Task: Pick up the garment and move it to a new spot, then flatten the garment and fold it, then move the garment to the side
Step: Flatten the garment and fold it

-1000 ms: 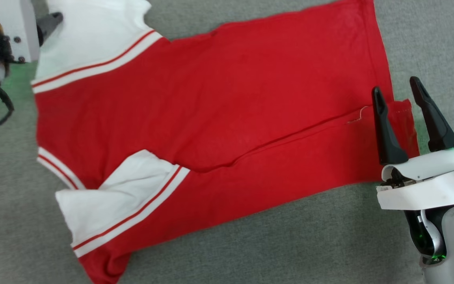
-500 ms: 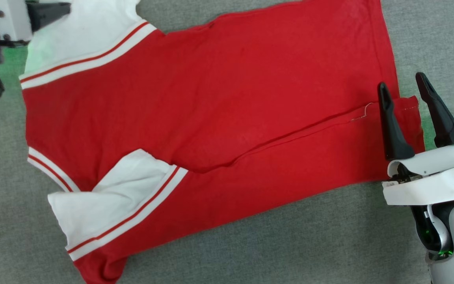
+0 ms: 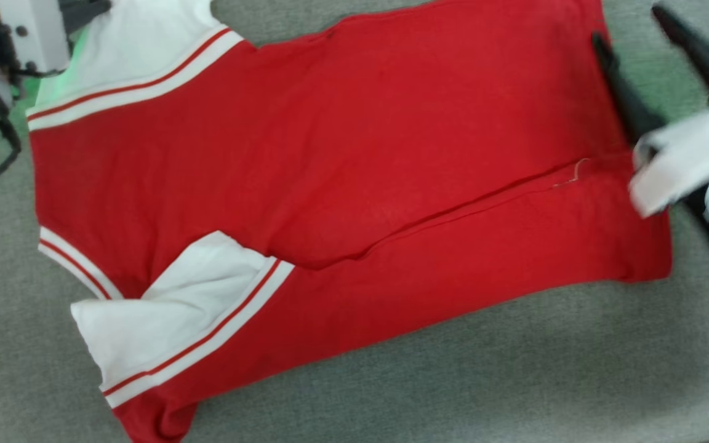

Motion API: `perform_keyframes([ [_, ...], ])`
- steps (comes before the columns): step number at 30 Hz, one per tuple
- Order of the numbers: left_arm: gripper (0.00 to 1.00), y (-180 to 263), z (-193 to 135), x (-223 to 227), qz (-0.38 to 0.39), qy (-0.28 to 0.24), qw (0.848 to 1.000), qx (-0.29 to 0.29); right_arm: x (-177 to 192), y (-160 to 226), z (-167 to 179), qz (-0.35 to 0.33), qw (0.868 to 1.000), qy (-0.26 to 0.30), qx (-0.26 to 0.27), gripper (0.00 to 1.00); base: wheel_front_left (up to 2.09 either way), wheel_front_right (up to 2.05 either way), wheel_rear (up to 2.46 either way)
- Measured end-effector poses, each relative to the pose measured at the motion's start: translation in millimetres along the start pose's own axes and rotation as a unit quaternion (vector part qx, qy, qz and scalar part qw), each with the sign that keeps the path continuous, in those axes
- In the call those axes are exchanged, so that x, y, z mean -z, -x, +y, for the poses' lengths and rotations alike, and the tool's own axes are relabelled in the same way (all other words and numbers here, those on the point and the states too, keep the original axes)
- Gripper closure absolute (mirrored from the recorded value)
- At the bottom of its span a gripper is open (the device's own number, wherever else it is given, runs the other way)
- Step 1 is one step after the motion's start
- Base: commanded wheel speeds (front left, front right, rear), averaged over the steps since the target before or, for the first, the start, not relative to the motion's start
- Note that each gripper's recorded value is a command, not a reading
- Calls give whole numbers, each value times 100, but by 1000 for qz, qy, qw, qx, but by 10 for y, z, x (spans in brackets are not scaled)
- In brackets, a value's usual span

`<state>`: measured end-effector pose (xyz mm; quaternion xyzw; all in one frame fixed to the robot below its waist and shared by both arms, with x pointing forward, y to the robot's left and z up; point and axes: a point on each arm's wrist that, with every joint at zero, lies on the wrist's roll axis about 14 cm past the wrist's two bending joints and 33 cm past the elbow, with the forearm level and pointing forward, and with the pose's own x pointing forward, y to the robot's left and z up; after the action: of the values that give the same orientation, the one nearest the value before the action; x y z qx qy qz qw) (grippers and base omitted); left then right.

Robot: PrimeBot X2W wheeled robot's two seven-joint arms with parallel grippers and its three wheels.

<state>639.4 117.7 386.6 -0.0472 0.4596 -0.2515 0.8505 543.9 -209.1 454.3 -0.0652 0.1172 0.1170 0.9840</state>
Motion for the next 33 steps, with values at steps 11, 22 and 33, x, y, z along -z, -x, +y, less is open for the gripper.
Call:
perform_keyframes([
  [11,100,39,-136,36,-16,-21,999,22,271,-586,-197,249,967,-37,-36,0,0,0,0],
  [22,100,113,-151,89,-23,-22,999,25,520,-659,-132,345,936,-23,-64,49,0,0,0],
  [33,100,374,-393,-27,-88,-20,995,42,288,-627,-120,277,958,-31,-61,100,0,0,0],
])
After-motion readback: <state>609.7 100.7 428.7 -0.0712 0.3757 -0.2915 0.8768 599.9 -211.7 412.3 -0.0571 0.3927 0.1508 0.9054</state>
